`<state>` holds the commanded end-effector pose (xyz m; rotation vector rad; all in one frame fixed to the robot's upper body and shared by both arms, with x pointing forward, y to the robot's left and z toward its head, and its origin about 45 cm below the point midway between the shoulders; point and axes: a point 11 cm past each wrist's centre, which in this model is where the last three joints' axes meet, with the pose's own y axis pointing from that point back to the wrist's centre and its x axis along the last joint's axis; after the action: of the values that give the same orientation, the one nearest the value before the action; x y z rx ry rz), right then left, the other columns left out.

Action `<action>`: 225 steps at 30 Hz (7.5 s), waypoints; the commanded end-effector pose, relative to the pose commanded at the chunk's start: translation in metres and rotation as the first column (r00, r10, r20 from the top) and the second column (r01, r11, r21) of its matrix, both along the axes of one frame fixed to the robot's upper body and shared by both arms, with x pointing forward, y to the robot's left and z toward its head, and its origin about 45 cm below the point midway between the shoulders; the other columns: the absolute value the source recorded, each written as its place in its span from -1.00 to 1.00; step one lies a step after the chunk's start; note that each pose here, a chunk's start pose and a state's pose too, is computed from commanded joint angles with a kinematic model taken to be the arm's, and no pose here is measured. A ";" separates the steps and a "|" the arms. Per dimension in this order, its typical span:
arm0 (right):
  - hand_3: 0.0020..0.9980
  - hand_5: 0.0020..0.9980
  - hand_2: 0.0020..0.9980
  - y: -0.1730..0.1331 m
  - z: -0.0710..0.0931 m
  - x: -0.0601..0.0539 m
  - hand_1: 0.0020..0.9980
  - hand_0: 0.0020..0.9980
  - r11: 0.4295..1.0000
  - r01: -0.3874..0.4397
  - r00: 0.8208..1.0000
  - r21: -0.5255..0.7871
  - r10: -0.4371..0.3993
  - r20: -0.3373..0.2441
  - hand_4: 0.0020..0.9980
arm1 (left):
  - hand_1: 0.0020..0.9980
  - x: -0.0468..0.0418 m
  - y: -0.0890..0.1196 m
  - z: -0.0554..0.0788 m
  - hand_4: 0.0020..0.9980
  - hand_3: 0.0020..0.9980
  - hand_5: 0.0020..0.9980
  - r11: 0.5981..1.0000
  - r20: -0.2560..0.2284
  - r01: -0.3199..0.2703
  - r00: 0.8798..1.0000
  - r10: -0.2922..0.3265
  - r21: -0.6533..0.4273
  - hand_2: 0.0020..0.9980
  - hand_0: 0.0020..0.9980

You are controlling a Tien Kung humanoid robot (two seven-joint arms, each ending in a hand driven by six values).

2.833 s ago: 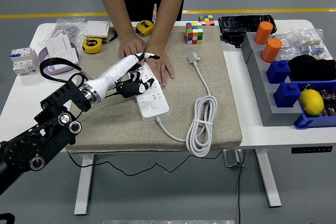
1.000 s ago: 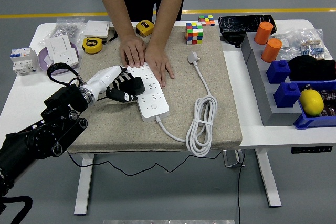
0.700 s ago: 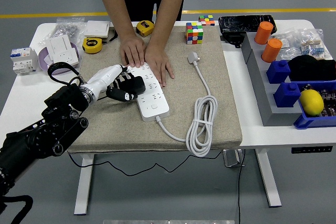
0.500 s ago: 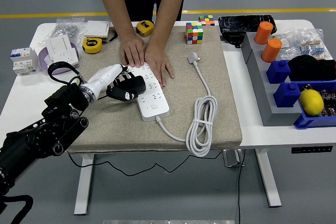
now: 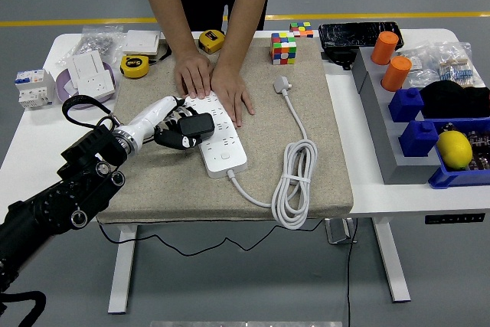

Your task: Pick up the plug,place it near the board,insert it into the board,press the button

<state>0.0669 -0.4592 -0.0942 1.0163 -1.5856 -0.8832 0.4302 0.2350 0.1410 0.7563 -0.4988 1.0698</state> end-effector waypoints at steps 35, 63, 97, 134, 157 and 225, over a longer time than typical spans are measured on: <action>0.56 0.47 0.49 -0.001 0.000 0.000 0.57 0.84 1.000 0.004 1.000 -0.002 -0.004 0.002 1.00 | -0.15 0.0023 0.000 0.001 0.28 0.07 -0.80 1.000 -0.003 -0.007 1.000 0.007 -0.006 -0.04 -0.34; 0.56 0.48 0.49 -0.002 0.001 0.001 0.56 0.83 1.000 0.002 1.000 -0.003 -0.002 0.001 1.00 | -0.32 0.0051 -0.006 -0.003 0.29 -0.14 -0.83 1.000 -0.017 0.001 1.000 0.000 0.026 -0.14 -0.31; 0.56 0.49 0.48 -0.001 0.001 0.002 0.55 0.83 1.000 0.005 1.000 -0.001 -0.005 0.005 1.00 | -0.67 0.0045 0.002 -0.001 0.03 -0.61 -0.73 0.910 -0.175 -0.176 0.977 0.117 -0.375 -0.60 -0.37; 0.56 0.49 0.48 0.001 -0.001 -0.004 0.54 0.83 1.000 0.023 1.000 0.004 -0.023 0.000 1.00 | 0.84 -0.0160 0.093 -0.022 0.19 -0.13 -0.71 0.946 -0.054 -0.310 0.950 0.306 -0.099 0.47 0.66; 0.56 0.49 0.48 0.000 -0.001 -0.004 0.53 0.83 1.000 0.026 1.000 0.003 -0.026 0.004 1.00 | 1.00 -0.0135 0.098 -0.011 0.97 0.38 -0.48 0.963 -0.012 -0.268 0.963 0.268 -0.006 1.00 1.00; 0.56 0.48 0.48 0.004 -0.004 -0.013 0.53 0.82 0.998 0.054 0.999 0.012 -0.054 0.006 1.00 | 0.73 -0.1287 0.164 0.057 1.00 0.61 0.41 0.629 0.083 -0.497 0.742 0.665 -0.598 0.65 0.61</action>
<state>0.0538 -0.4552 -0.0978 0.9896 -1.6213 -0.9278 0.3015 0.3992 0.1984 0.2245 -0.1561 1.8773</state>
